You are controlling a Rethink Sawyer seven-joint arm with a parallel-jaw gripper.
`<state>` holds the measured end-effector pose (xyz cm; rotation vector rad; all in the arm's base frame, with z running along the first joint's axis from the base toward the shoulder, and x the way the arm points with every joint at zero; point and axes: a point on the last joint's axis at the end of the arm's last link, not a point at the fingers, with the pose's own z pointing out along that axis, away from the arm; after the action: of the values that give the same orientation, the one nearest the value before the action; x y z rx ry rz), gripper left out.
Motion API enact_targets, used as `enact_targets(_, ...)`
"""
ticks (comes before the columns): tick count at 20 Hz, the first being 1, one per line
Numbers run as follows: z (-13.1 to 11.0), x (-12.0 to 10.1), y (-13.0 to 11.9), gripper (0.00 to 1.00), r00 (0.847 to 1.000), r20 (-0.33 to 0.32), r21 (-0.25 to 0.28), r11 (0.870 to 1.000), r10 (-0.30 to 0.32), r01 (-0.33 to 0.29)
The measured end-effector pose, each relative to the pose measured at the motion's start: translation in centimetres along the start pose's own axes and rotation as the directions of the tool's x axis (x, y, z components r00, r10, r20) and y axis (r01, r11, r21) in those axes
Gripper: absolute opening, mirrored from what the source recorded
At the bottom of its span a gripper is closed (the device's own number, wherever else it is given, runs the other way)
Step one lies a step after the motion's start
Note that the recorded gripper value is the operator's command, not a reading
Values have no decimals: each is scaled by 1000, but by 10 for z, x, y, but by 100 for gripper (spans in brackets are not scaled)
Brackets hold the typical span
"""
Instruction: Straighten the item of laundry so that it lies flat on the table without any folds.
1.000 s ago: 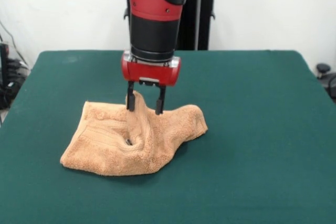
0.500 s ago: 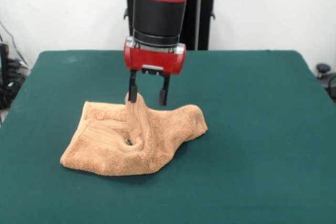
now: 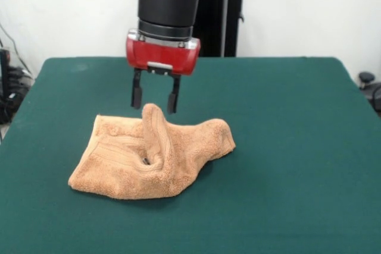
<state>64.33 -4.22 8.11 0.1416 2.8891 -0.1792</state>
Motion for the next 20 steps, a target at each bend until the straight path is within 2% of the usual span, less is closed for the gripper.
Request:
enact_targets(8, 8, 6, -33, 100, 1000, -13, 17, 999, 28, -28)
enact_targets(20, 20, 19, -35, 100, 999, -39, 22, 1000, 0, 1)
